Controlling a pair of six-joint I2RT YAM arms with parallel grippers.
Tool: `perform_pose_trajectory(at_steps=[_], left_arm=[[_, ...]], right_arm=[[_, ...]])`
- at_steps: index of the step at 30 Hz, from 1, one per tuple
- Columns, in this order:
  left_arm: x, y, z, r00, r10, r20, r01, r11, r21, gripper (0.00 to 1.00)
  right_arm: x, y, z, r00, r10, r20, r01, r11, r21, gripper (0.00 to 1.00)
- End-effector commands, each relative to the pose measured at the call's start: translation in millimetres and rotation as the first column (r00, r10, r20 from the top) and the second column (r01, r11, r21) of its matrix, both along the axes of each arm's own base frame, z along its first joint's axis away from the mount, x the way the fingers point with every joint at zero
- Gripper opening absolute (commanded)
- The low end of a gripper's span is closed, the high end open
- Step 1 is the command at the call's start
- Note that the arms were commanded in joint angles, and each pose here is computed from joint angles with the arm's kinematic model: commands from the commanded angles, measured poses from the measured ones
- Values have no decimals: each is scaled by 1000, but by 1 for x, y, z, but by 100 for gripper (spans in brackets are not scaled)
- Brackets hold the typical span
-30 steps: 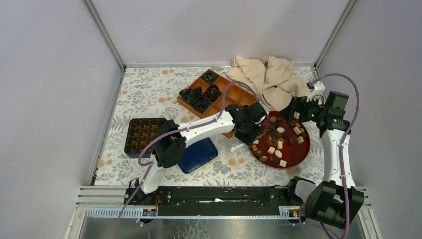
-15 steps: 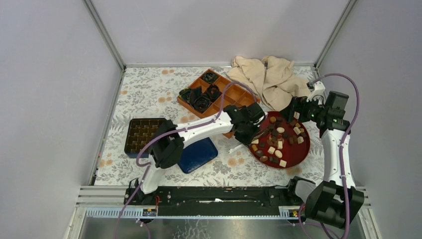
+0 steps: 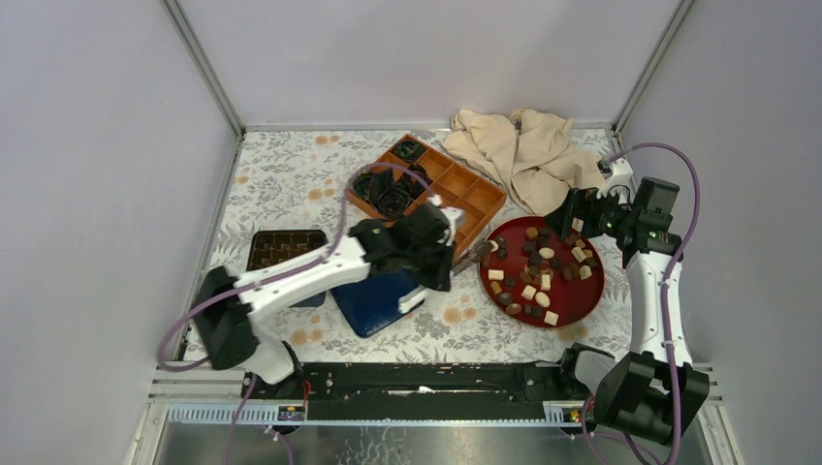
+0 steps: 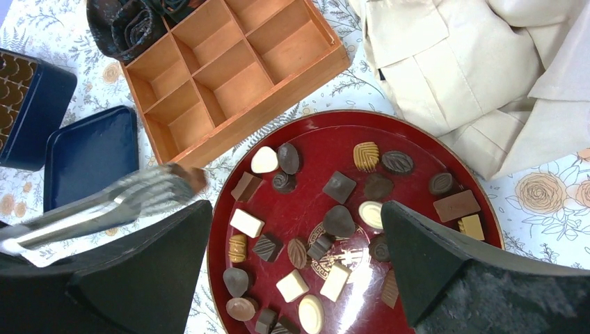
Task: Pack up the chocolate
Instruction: Pick up the fake chocolate from the plate, then place the fake chocolate in the packing box.
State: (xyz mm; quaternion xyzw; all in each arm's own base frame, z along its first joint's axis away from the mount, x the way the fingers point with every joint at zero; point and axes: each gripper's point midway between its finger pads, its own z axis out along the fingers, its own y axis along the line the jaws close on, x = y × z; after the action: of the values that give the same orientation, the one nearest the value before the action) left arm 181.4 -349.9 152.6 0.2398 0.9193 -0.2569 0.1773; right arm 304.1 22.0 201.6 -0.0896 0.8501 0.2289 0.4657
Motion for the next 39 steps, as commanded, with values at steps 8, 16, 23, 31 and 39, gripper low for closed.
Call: perform_pose_trajectory(at_steps=[8,16,23,31,39], left_arm=[[23,183,34,853,517,75,-520,853,32,0],[27,293,19,692,705,154,-714,637,292,0],[40,329,15,635,740,221,-753,531,389,0],[43,329,8,644,735,211,-742,534,405,0],[39,326,-6,658,732,177,-721,545,429,12]], right_arm=[[0,5,15,997,41,65,-42,999,1,100],[0,6,14,997,47,61,-47,999,11,100],[0,8,14,997,55,58,-56,998,19,100],[0,8,14,997,56,59,-57,998,18,100],[0,8,14,997,53,59,-54,998,16,100]])
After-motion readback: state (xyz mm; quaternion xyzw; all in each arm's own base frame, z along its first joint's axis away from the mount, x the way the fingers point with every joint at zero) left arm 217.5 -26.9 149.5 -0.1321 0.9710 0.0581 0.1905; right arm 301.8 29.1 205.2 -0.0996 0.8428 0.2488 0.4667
